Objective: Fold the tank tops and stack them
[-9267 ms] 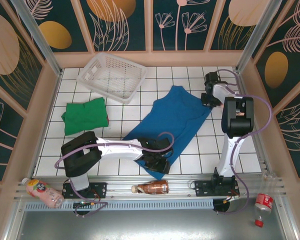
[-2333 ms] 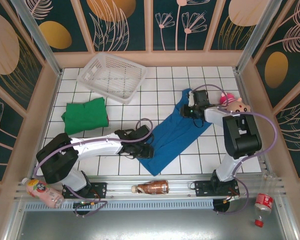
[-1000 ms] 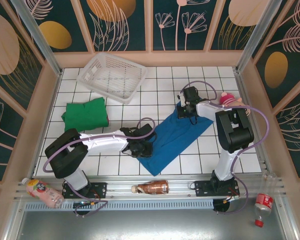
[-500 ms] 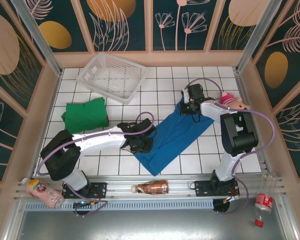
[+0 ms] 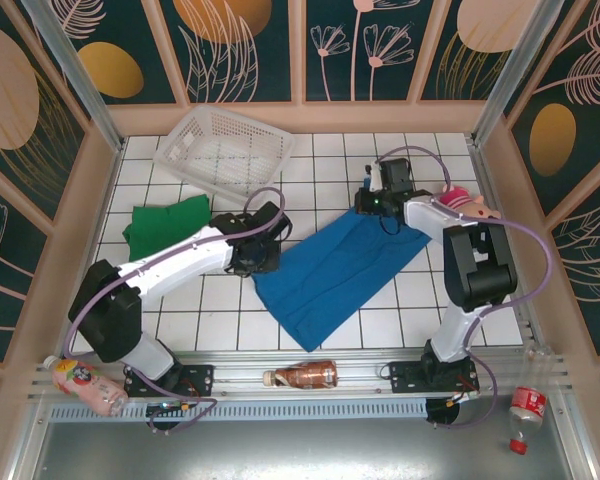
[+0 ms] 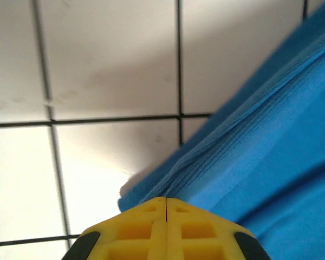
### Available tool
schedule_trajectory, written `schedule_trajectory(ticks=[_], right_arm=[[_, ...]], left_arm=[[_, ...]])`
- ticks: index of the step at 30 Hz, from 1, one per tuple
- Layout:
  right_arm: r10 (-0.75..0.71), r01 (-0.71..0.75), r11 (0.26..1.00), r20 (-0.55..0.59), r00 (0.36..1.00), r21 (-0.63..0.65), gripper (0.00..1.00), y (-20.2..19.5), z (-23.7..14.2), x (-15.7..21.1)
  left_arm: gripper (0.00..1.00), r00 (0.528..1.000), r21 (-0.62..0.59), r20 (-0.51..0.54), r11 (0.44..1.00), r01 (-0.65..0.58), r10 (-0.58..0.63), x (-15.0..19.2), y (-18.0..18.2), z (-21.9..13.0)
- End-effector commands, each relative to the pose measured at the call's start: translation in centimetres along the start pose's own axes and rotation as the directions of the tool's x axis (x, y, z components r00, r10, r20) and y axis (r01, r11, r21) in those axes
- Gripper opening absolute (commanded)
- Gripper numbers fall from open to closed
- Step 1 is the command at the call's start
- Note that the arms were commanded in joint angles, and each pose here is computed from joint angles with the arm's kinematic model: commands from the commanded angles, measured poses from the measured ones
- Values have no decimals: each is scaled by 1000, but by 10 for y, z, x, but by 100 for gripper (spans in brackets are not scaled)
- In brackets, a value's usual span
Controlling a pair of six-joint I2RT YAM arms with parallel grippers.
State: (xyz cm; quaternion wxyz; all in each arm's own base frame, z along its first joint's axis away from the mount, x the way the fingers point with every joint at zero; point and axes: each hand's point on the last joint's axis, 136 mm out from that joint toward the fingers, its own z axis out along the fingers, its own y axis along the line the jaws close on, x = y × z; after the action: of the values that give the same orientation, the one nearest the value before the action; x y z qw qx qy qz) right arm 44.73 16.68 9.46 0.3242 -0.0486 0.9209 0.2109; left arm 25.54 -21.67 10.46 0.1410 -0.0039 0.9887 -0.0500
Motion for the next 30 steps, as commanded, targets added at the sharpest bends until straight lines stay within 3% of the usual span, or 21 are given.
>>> schedule_trajectory(ticks=[1,6,12,18,23,30], right_arm=[[31,-27,998,68,997,-55,0,10,8,-27],[28,-22,996,64,998,-86,0,17,14,-30],[12,-2,992,84,996,-124,0,23,6,-27],[0,5,995,47,999,-97,0,14,-9,-1],[11,-10,998,11,1000,-67,0,3,-23,23],[46,-46,999,-18,999,-14,0,-20,-34,50]], left_arm=[[0,996,-153,-4,985,-84,85,-11,31,-3],[0,994,-204,5,973,-107,111,-25,38,-6],[0,996,-208,-20,974,-90,88,-18,41,-8],[0,998,12,-38,999,-44,45,-1,12,-8],[0,997,197,-65,980,-32,45,22,-22,-5],[0,984,242,-155,969,-49,88,69,-38,9]])
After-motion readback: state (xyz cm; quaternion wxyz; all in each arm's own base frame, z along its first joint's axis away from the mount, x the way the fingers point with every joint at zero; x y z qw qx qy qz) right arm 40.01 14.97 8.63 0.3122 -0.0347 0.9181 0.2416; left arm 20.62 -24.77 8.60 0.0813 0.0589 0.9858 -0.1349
